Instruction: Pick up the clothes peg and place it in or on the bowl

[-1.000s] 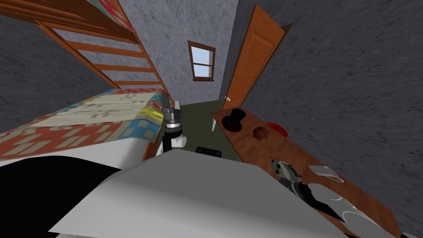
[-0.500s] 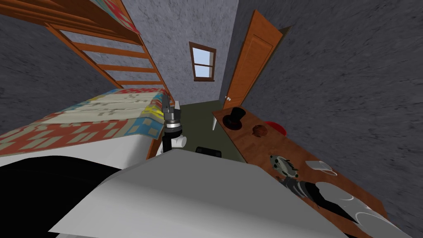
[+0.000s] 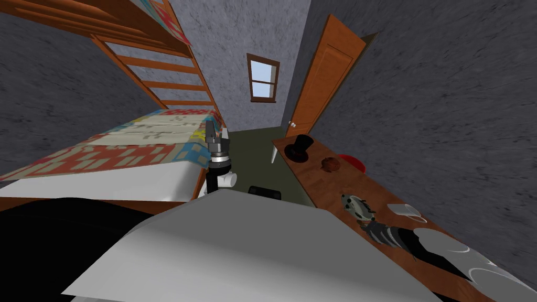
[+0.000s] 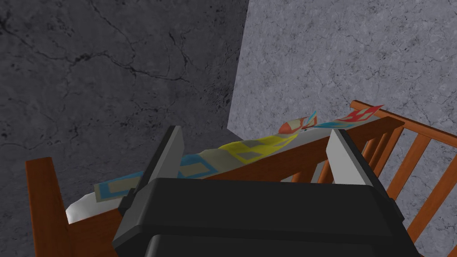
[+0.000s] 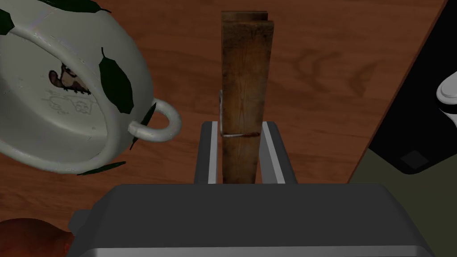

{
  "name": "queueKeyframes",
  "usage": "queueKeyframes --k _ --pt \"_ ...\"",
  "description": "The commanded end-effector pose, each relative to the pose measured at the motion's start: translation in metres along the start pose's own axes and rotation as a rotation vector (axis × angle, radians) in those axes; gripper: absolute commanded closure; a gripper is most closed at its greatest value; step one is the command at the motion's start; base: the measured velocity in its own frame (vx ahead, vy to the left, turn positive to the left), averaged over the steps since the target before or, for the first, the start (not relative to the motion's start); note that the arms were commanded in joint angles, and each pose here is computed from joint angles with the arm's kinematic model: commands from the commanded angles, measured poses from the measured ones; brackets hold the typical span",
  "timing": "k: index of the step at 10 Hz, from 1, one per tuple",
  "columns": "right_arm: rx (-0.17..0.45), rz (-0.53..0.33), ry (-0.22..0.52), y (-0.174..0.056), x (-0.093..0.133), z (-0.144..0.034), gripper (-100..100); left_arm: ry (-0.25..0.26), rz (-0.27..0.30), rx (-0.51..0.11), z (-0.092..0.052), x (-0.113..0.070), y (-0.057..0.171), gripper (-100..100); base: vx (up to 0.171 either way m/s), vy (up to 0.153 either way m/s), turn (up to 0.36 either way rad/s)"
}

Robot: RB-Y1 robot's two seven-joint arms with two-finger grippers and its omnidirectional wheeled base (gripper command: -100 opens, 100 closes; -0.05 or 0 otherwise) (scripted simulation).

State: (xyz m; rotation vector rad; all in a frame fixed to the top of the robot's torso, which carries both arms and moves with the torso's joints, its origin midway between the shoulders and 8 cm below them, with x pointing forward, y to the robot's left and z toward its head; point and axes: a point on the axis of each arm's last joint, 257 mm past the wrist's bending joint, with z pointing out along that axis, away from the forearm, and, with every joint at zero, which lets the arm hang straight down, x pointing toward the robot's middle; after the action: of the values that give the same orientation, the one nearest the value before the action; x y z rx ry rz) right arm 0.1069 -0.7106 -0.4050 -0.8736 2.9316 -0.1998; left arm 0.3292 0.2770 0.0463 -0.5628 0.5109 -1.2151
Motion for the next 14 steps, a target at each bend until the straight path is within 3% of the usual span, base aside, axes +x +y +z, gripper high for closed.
queueKeyframes --k 1,7,14 --pt "0.001 0.044 -0.014 -0.010 -0.003 -0.015 100 0.000 0.000 0.000 0.000 0.000 0.000 0 -0.151 -0.154 0.224" --pt "-0.043 0.154 -0.017 -0.013 -0.001 -0.039 100 0.000 0.000 0.000 0.000 0.000 0.000 0 -0.049 -0.132 0.200" --pt "-0.143 0.266 0.029 0.008 0.016 -0.056 100 0.000 0.000 0.000 0.000 0.000 0.000 0 -0.014 -0.102 0.168"
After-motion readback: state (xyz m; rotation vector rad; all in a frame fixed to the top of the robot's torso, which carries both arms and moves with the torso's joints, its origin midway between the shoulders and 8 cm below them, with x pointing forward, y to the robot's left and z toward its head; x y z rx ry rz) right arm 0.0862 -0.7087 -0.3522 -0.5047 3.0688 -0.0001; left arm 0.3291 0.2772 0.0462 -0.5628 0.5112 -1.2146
